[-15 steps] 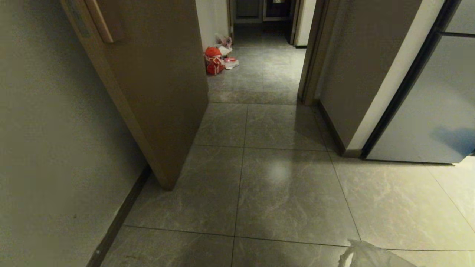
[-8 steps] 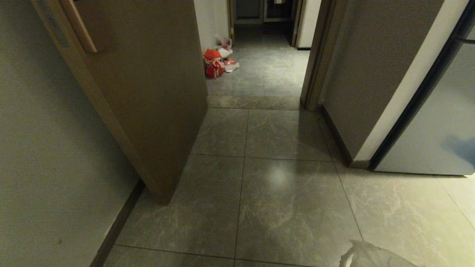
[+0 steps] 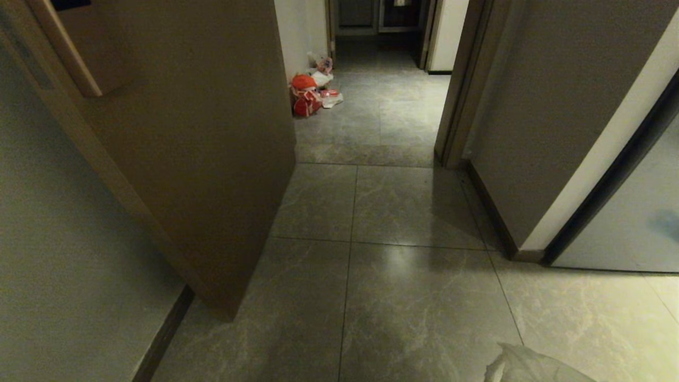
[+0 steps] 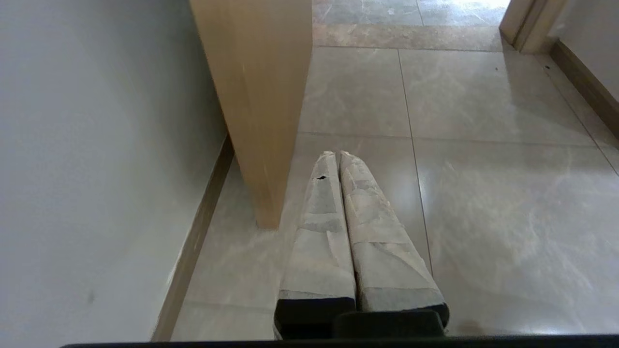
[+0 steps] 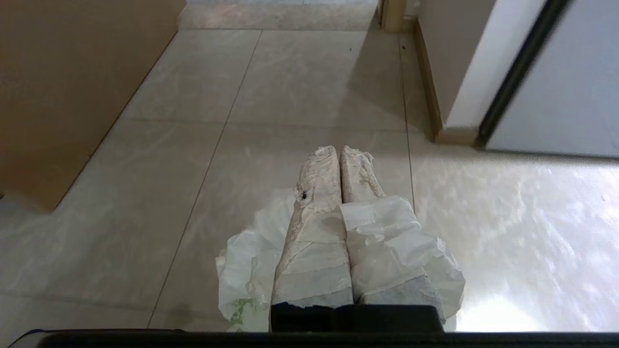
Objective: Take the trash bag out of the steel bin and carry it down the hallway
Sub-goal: Put the trash bag at the door
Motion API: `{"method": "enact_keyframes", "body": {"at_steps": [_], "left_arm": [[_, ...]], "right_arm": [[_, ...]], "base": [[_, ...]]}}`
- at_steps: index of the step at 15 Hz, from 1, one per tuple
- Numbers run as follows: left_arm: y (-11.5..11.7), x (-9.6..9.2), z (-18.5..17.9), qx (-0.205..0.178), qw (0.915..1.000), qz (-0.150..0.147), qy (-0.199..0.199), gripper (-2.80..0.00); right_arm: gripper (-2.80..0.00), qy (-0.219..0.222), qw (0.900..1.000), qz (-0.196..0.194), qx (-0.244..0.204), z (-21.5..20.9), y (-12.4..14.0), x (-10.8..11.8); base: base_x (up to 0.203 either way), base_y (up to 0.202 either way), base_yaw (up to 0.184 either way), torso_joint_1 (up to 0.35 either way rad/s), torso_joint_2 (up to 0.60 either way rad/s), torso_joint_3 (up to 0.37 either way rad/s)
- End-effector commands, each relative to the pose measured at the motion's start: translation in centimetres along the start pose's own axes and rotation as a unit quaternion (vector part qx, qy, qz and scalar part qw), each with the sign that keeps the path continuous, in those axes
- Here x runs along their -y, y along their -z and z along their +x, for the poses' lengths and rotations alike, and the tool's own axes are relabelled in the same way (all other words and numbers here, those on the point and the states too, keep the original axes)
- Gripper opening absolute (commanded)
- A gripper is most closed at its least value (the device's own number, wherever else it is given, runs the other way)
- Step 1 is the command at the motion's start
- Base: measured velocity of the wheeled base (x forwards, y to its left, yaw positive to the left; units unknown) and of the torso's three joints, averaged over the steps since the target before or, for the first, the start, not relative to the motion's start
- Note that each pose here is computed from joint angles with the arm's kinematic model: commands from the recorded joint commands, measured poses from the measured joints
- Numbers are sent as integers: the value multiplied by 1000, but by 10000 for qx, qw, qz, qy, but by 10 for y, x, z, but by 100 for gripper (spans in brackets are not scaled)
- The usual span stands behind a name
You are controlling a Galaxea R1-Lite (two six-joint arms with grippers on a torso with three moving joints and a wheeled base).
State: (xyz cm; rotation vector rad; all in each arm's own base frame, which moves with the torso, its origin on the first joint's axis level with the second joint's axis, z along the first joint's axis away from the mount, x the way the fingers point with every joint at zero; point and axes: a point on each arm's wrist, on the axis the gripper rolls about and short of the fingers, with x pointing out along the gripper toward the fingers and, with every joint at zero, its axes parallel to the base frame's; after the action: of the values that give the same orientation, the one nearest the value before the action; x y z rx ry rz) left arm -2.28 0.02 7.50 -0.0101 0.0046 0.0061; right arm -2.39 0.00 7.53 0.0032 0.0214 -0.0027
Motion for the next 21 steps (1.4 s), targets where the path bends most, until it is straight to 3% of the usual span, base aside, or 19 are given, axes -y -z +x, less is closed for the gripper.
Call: {"method": "enact_keyframes", "body": {"at_steps": [1,12,21], "left_arm": [[0,0,0,-7,10000,-3,0,-280],[0,0,0,-7,10000,-3,0,-280],[0,0,0,8,10000,12,15,-280]], "right_arm": [[-280,2,10000,-1,7,0,0,0],[-280,2,10000,-1,7,0,0,0],[-280,2,10000,-1,15,0,0,0]], "base": [[192,0,-1,6,4,3],[182,0,1,2,3,2],[0,0,0,0,0,0]]}}
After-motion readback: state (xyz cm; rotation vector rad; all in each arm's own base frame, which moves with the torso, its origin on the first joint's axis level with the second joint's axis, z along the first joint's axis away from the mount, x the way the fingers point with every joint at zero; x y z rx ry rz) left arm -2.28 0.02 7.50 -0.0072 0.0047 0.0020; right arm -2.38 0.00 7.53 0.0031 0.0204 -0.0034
